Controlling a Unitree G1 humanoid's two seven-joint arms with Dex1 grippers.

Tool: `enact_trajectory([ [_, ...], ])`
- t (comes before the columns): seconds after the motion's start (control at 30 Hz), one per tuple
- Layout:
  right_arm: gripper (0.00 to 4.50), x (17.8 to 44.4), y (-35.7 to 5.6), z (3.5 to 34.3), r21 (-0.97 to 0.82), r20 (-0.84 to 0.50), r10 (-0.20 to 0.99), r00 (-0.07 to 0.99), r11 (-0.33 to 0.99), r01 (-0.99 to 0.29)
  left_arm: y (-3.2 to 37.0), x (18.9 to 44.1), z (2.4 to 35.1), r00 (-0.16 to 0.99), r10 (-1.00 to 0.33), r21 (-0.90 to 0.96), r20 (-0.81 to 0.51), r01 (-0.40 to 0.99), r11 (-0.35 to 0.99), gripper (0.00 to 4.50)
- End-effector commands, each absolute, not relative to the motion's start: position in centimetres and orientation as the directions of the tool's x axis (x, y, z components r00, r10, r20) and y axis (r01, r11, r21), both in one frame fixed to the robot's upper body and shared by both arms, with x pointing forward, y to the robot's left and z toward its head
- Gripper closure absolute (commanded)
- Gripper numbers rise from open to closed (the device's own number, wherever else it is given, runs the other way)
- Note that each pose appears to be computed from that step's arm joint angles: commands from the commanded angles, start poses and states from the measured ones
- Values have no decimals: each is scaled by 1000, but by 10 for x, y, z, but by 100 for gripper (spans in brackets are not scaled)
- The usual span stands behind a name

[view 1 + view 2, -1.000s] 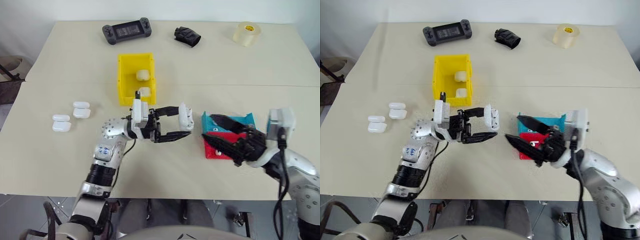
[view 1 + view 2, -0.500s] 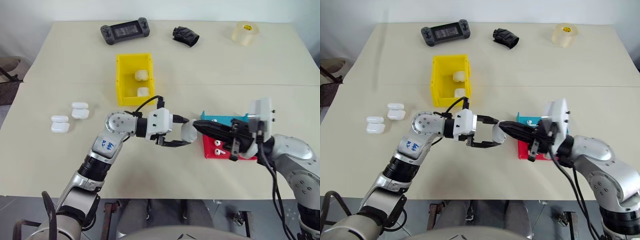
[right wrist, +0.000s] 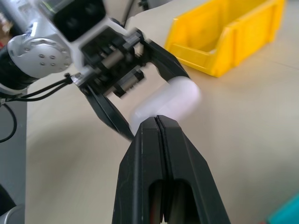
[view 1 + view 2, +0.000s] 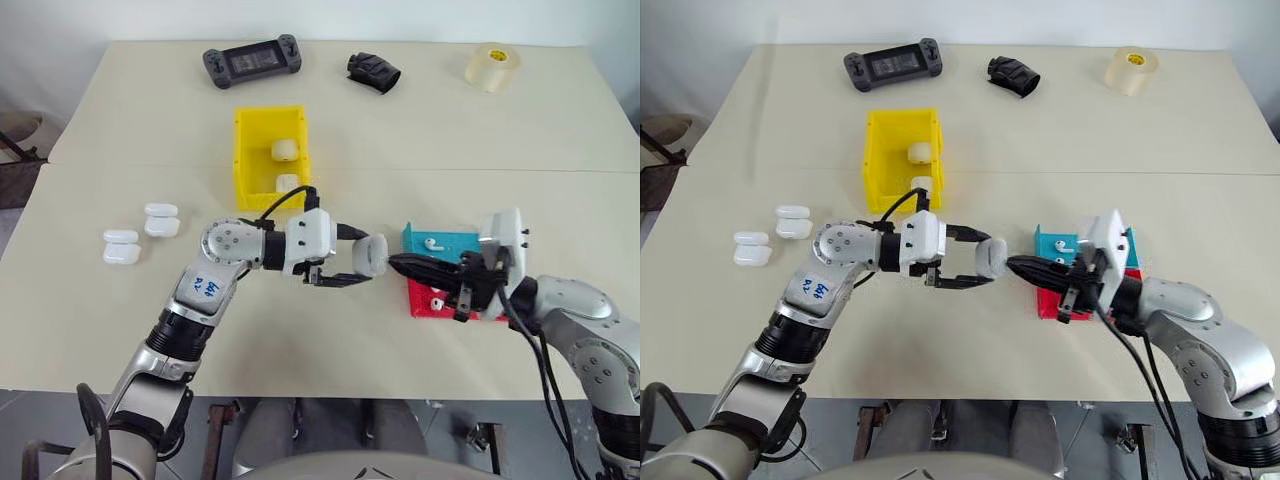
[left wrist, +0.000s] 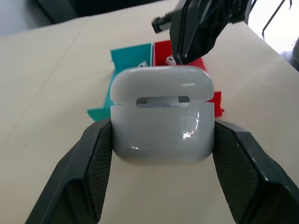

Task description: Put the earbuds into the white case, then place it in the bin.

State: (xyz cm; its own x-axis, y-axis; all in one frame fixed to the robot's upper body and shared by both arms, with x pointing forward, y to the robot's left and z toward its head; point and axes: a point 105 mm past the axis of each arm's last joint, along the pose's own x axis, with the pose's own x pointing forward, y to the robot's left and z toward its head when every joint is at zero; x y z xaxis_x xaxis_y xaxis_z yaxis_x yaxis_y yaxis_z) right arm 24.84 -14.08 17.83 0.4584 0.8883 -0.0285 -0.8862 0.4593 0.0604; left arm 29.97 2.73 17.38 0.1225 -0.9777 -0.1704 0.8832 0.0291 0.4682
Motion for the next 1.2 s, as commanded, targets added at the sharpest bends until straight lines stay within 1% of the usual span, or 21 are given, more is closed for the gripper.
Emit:
enact_trajectory([
  [0.03,449,240,-150,196,6,41,893,448,448,-894,34,305,197,196,-979,492,-51,858,146,172],
  [0.1,414,234,-161,199,-4,55,875,481,482,-876,45,320,216,318,-945,458,72,831,314,172],
  [0.13,392,232,-164,200,-14,58,870,489,491,-871,49,324,222,357,-928,443,108,818,366,172],
  [0.17,360,231,-165,200,-19,60,869,492,494,-869,51,326,225,376,-918,434,125,812,391,172],
  [0.23,295,233,-175,205,-57,95,828,552,558,-828,66,342,236,495,-845,399,200,747,532,172],
  [0.3,231,232,-182,207,-82,120,796,593,604,-793,85,359,246,608,-752,372,255,656,656,172],
  [0.33,196,233,-186,210,-117,136,777,614,628,-769,94,367,250,652,-709,366,268,611,702,172],
  [0.37,165,233,-189,209,-111,147,762,631,647,-755,105,379,252,717,-642,358,271,544,759,172],
  [0.43,95,234,-194,205,-138,145,734,663,679,-721,120,394,258,773,-568,346,282,470,812,172],
  [0.53,2,232,-190,197,-142,131,736,664,677,-722,127,411,262,797,-541,371,268,433,821,172],
  [0.63,2,233,-185,197,-145,143,737,660,676,-723,131,425,259,817,-530,363,228,433,825,172],
  [0.73,2,234,-183,199,-153,160,731,663,682,-715,127,430,253,811,-550,353,199,465,812,172],
  [0.8,0,235,-181,200,-155,171,729,663,684,-713,120,430,250,800,-572,329,181,499,802,98],
  [0.83,0,235,-181,201,-155,173,729,662,684,-713,115,427,247,782,-603,330,157,534,779,82],
  [0.87,0,235,-180,201,-154,174,729,662,684,-713,111,425,245,768,-625,331,140,559,761,45],
  [0.9,0,235,-180,200,-154,173,729,662,684,-713,112,422,248,763,-629,339,149,559,757,18],
  [0.93,0,235,-181,200,-153,171,729,663,684,-713,114,419,252,763,-626,355,162,546,758,4],
  [1.0,0,235,-181,199,-149,171,728,664,686,-713,121,413,261,765,-610,374,207,515,772,4],
  [1.1,0,236,-185,196,-145,162,727,667,686,-713,135,400,255,778,-603,398,175,504,766,4],
  [1.13,0,237,-187,196,-144,160,727,667,686,-713,136,390,254,755,-630,395,182,531,750,4],
  [1.2,0,239,-189,196,-143,157,728,667,685,-714,129,363,247,659,-734,389,167,640,663,4],
])
